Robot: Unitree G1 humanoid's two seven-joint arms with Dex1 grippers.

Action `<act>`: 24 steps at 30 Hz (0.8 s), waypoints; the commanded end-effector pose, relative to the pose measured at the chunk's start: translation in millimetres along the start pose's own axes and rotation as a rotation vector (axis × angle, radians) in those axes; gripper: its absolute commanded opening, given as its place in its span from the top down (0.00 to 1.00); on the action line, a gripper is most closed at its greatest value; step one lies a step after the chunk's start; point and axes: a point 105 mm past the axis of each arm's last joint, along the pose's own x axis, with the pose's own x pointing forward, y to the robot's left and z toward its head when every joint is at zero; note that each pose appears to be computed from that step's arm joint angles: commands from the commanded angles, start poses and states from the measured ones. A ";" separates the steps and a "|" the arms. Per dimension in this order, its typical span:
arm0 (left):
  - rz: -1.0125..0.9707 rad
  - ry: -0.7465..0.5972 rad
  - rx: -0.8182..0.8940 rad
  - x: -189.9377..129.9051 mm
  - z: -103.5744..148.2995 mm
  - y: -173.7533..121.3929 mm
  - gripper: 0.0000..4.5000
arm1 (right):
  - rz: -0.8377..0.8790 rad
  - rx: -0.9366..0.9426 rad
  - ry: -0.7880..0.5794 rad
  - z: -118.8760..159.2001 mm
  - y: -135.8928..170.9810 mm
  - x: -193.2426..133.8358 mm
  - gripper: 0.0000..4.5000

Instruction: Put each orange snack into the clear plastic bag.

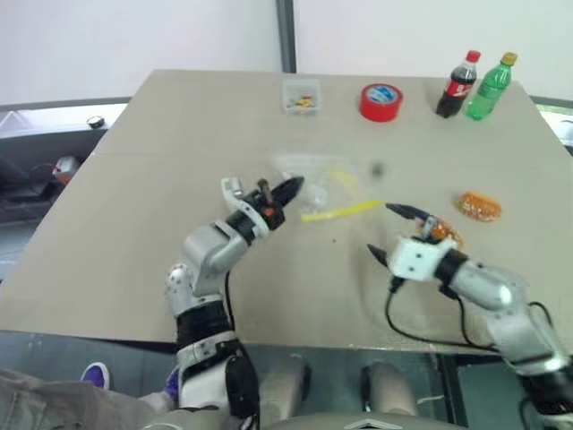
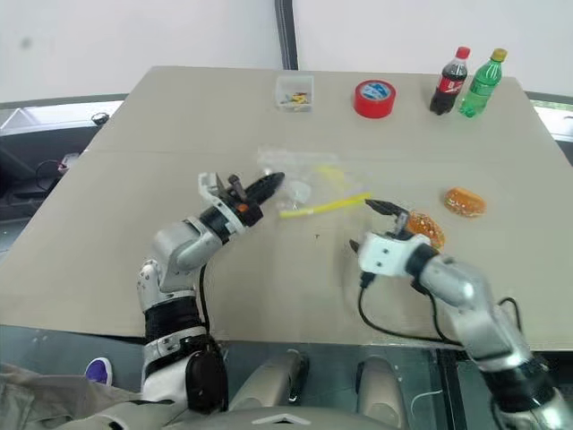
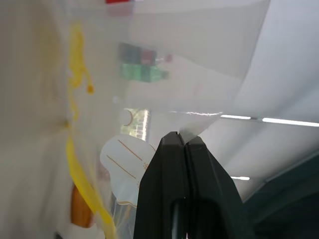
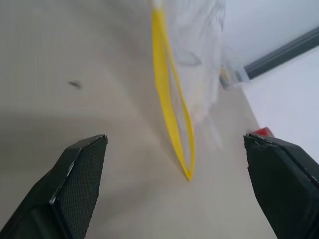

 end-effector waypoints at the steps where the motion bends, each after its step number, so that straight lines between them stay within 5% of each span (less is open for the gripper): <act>1: -0.063 -0.005 0.059 -2.6 1.0 -22.3 0.99 | -0.099 -0.079 0.005 -2.2 -10.0 21.8 0.00; 10: -0.093 -0.006 0.084 -1.4 -3.2 -33.3 0.99 | -0.213 -0.009 -0.055 9.2 -21.2 77.7 0.00; 13: -0.096 -0.023 0.092 -2.9 -2.1 -36.4 1.00 | -0.237 0.044 -0.060 6.4 -28.4 83.5 0.18; 17: -0.104 -0.043 0.095 -4.6 -1.3 -40.0 1.00 | -0.265 0.089 -0.063 2.2 -37.7 84.0 0.65; 18: -0.118 -0.044 0.109 -5.8 -1.2 -43.2 1.00 | -0.280 0.091 -0.062 0.4 -44.2 82.8 0.65; 19: -0.126 -0.047 0.117 -6.6 -0.7 -45.3 1.00 | -0.303 0.086 -0.062 -0.8 -53.0 81.4 0.81; 21: -0.125 -0.052 0.139 -8.6 2.2 -47.5 1.00 | -0.346 0.088 -0.074 0.1 -72.6 78.6 0.97; 24: -0.084 -0.013 0.236 -14.1 6.0 -46.6 1.00 | -0.378 0.056 -0.079 4.2 -99.4 75.3 0.99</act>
